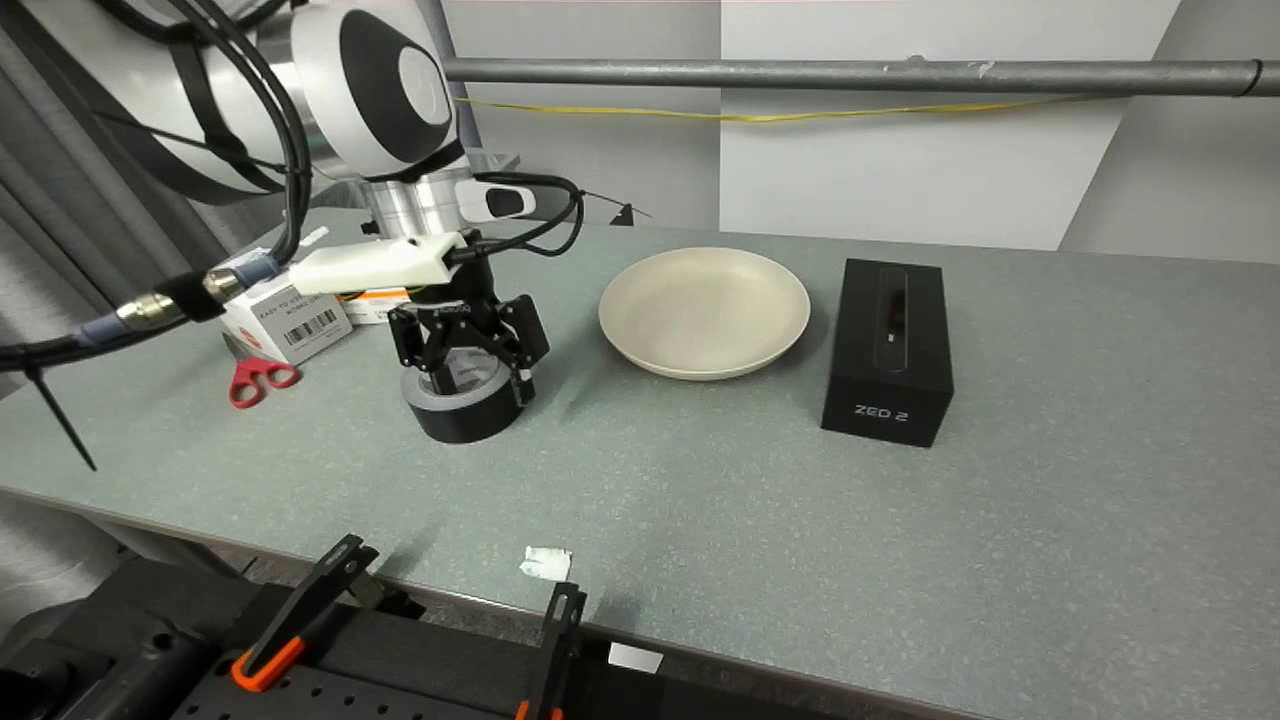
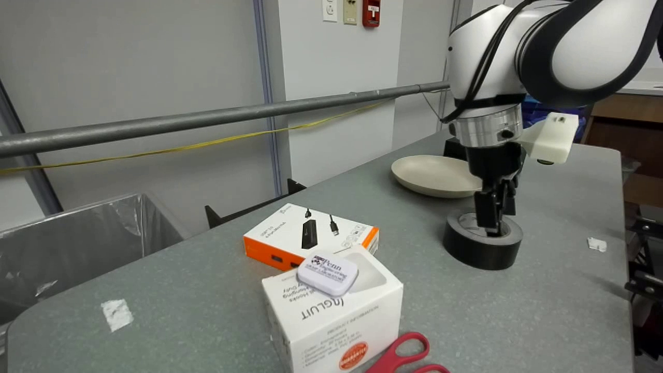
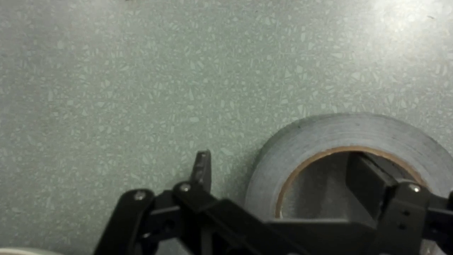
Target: Put the black masking tape on the white plate
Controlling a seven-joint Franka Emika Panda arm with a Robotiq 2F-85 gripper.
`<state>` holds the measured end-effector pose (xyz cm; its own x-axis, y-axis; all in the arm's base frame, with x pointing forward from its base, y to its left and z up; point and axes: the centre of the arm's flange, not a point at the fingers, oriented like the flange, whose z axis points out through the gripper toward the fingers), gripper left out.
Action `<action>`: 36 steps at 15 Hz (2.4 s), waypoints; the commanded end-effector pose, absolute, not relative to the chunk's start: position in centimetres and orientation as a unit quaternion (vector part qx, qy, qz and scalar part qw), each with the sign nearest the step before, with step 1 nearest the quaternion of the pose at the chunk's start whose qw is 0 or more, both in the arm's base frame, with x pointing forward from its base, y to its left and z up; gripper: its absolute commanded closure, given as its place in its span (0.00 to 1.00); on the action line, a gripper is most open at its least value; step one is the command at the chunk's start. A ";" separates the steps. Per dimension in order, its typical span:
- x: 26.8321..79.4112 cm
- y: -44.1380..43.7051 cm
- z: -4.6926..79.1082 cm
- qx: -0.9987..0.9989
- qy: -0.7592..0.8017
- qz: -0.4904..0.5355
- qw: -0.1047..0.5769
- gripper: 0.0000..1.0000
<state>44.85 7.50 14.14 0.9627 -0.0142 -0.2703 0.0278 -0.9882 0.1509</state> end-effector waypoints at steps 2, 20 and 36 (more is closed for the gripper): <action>44.9 7.7 13.1 0.991 0.005 -0.111 0.079 0.34; 55.1 -5.5 22.7 0.982 -0.177 -0.067 -0.030 0.93; 62.1 -14.6 16.9 0.936 -0.339 -0.097 -0.013 0.93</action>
<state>61.36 -13.05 16.52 0.7857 -0.5939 -0.1728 -0.5943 -0.8023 0.0550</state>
